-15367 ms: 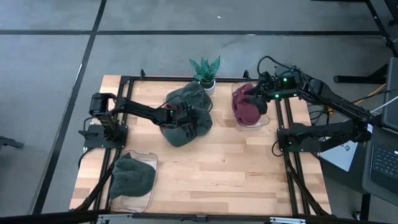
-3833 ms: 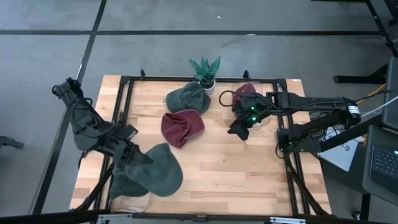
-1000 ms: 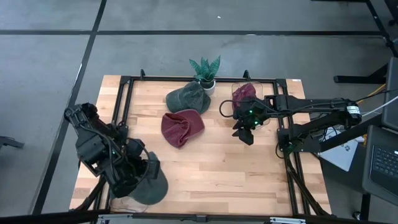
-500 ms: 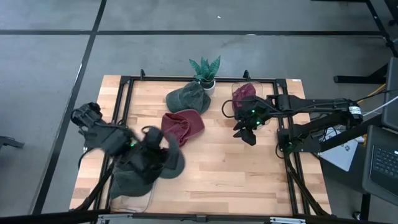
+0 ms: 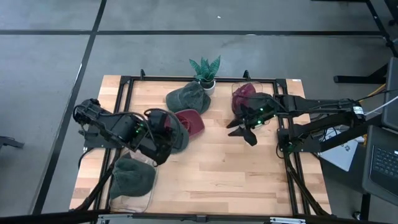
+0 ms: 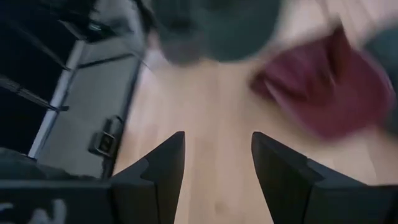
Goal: Pick & Place hat
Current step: Put the bottom gray cap into the bottom left transparent bin, then move the bottom left transparent bin to the middle of the table
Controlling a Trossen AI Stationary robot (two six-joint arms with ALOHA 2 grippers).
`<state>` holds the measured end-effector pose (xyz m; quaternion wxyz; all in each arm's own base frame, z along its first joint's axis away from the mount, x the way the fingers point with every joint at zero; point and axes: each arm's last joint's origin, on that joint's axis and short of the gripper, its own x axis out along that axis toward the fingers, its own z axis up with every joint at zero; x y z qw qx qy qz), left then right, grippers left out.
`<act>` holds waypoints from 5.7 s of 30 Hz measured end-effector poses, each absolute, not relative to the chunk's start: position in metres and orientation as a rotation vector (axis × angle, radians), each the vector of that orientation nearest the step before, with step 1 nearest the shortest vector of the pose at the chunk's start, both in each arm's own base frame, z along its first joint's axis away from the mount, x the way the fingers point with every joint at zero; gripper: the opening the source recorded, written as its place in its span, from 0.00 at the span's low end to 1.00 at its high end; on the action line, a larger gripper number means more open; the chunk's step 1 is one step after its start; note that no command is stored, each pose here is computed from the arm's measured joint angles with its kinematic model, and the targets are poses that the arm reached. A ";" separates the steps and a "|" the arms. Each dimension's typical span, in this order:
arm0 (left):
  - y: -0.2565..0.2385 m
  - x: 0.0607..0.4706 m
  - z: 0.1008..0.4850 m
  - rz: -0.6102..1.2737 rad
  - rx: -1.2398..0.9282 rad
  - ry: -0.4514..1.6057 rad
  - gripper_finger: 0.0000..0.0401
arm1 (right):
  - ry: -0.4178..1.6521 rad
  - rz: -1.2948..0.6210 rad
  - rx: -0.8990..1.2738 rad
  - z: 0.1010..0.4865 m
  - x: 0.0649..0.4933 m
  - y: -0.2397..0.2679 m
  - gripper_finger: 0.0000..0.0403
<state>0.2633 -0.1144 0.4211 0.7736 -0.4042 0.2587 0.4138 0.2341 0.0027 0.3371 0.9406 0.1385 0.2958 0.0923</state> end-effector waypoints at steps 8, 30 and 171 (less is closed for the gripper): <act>-0.069 0.272 0.427 0.992 -0.673 0.507 0.04 | 0.362 0.251 0.026 0.346 0.262 0.036 0.46; -0.025 0.273 0.432 0.920 -0.256 0.746 0.04 | 0.464 0.213 0.055 0.276 0.417 0.095 0.46; -0.166 0.149 0.363 0.770 -1.283 1.494 0.62 | 0.752 0.119 -0.095 0.342 0.322 0.032 0.46</act>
